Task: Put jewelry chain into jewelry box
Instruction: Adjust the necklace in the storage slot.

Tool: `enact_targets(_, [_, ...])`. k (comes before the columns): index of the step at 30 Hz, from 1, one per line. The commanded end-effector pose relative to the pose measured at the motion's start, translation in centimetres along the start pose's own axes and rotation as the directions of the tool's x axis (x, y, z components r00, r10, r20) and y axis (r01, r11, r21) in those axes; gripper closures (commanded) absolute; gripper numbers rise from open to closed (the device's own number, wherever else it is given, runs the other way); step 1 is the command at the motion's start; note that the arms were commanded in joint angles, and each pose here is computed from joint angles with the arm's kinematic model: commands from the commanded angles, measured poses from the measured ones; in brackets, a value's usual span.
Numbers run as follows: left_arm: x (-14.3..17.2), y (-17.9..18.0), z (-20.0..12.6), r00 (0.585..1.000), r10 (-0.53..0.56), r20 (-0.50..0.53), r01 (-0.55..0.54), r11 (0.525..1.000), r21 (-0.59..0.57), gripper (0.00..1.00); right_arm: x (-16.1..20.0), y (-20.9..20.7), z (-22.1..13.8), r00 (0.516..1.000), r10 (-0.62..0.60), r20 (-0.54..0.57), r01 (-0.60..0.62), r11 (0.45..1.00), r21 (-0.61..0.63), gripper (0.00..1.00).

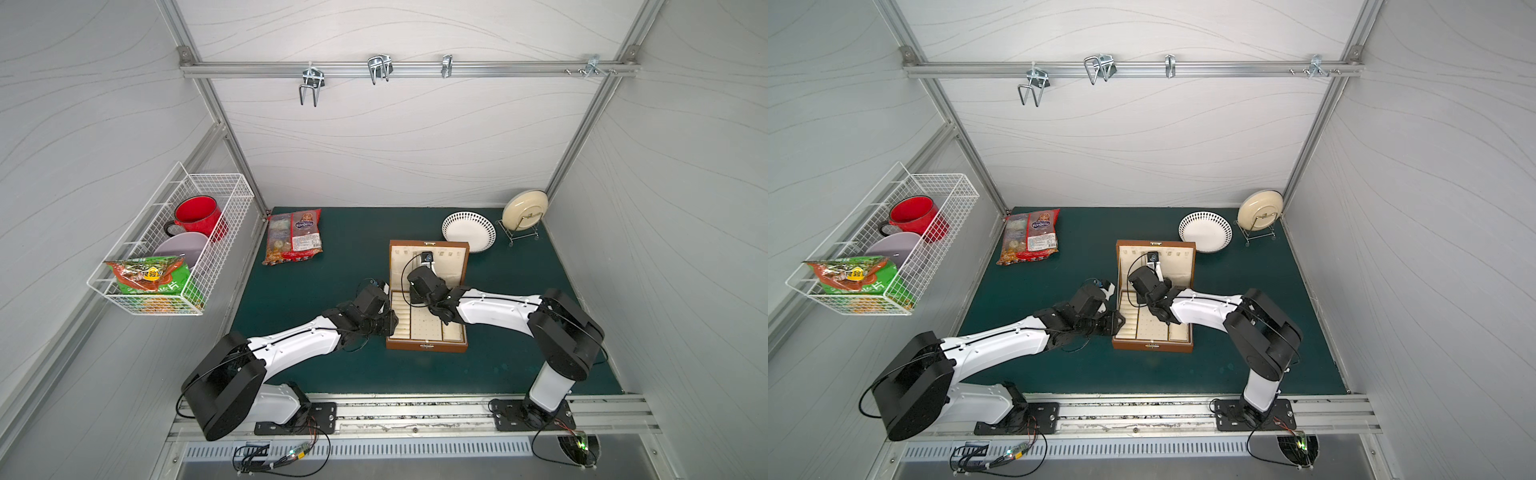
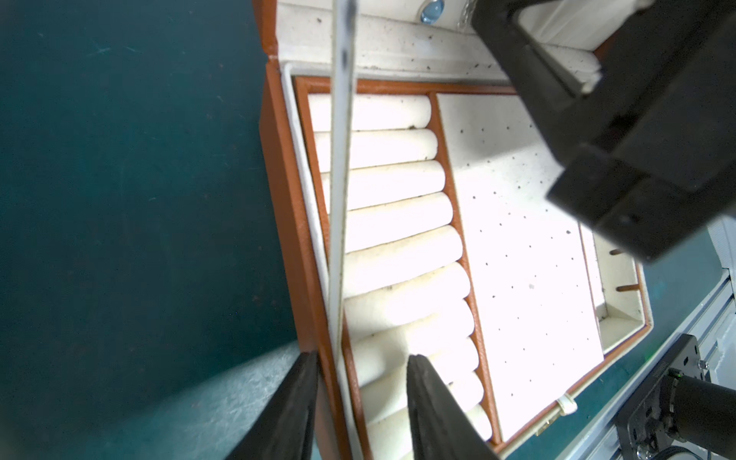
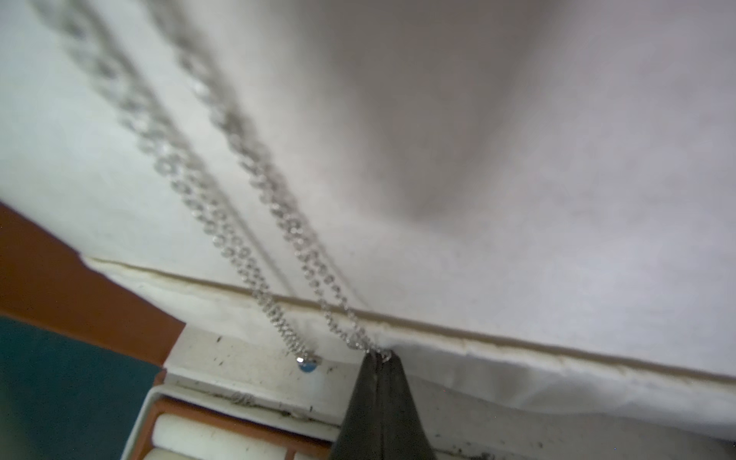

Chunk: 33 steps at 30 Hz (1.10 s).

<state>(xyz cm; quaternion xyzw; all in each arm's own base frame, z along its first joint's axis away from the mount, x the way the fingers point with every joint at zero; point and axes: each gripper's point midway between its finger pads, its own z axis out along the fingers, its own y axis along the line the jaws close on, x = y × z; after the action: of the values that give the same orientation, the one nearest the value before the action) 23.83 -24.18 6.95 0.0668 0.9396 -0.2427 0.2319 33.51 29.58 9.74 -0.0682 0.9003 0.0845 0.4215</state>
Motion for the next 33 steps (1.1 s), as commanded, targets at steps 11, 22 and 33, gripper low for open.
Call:
enact_targets(11, [-0.5, -0.3, 0.3, 1.000, 0.001, 0.025, -0.001, 1.000, 0.007, 0.59, -2.9, -3.7, -3.0, 0.998, 0.027, 0.064, -0.028, 1.000, 0.007, 1.00])
enact_targets(22, [-0.5, -0.3, 0.3, 1.000, 0.006, 0.022, -0.006, 1.000, 0.005, 0.59, -4.2, -5.3, -3.5, 0.997, -0.002, 0.077, 0.001, 1.000, 0.011, 1.00])
enact_targets(33, [-2.1, -0.5, -1.2, 0.996, 0.054, 0.068, -0.052, 0.998, -0.031, 0.60, -6.3, -6.0, -3.9, 0.991, -0.091, 0.100, 0.088, 0.996, 0.032, 1.00])
